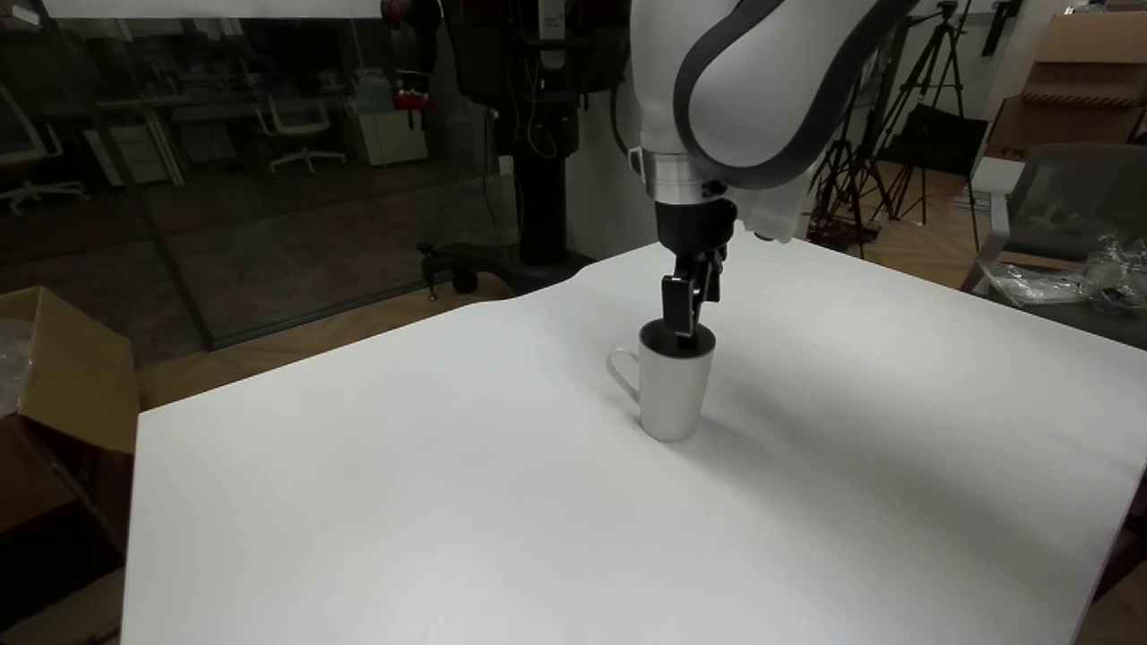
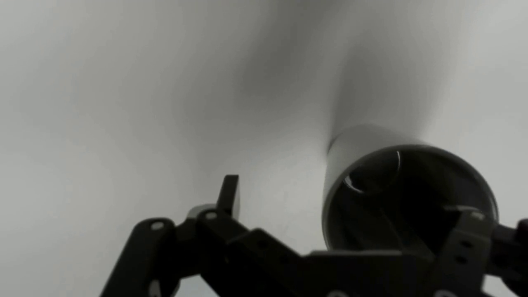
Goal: Move the mug to the right side of the table
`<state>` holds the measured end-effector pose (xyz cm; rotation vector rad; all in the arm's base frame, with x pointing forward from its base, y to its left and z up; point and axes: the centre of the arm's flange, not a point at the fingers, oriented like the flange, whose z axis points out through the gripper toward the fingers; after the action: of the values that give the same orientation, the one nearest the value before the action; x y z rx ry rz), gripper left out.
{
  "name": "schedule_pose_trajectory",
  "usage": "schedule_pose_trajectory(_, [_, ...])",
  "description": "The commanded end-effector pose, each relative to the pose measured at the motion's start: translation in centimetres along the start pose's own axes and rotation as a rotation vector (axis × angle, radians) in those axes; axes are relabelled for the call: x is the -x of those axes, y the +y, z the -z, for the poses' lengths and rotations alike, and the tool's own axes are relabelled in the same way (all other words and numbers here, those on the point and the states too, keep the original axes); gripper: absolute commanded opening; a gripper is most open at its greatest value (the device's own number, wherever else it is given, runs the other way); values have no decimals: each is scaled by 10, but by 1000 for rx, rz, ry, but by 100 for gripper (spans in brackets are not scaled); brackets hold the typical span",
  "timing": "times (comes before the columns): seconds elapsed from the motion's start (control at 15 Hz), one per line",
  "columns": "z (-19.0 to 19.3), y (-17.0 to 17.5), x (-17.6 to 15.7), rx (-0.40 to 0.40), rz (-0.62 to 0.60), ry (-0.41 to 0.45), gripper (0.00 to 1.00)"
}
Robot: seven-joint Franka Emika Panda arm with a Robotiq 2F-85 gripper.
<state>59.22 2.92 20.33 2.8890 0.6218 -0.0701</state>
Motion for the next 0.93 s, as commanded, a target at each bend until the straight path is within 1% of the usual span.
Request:
schedule_pose_trajectory(0.0, [-12, 12, -1, -22, -3, 0, 74])
schedule_pose_trajectory(0.07, [-16, 13, -2, -24, 3, -4, 74])
schedule_pose_trajectory(0.13, [-20, 13, -2, -24, 14, -7, 70])
schedule_pose_trajectory(0.4, [-24, 7, -8, -6, 60, 4, 40])
schedule_pose_trajectory(0.53, [-23, 2, -11, 0, 94, 11, 27])
schedule_pose_trajectory(0.73, [-20, -4, -15, 7, 136, 19, 6])
schedule_pose_trajectory(0.8, [-20, -6, -17, 10, 150, 22, 2])
schedule_pose_trajectory(0.87, [-19, -7, -18, 9, 162, 23, 0])
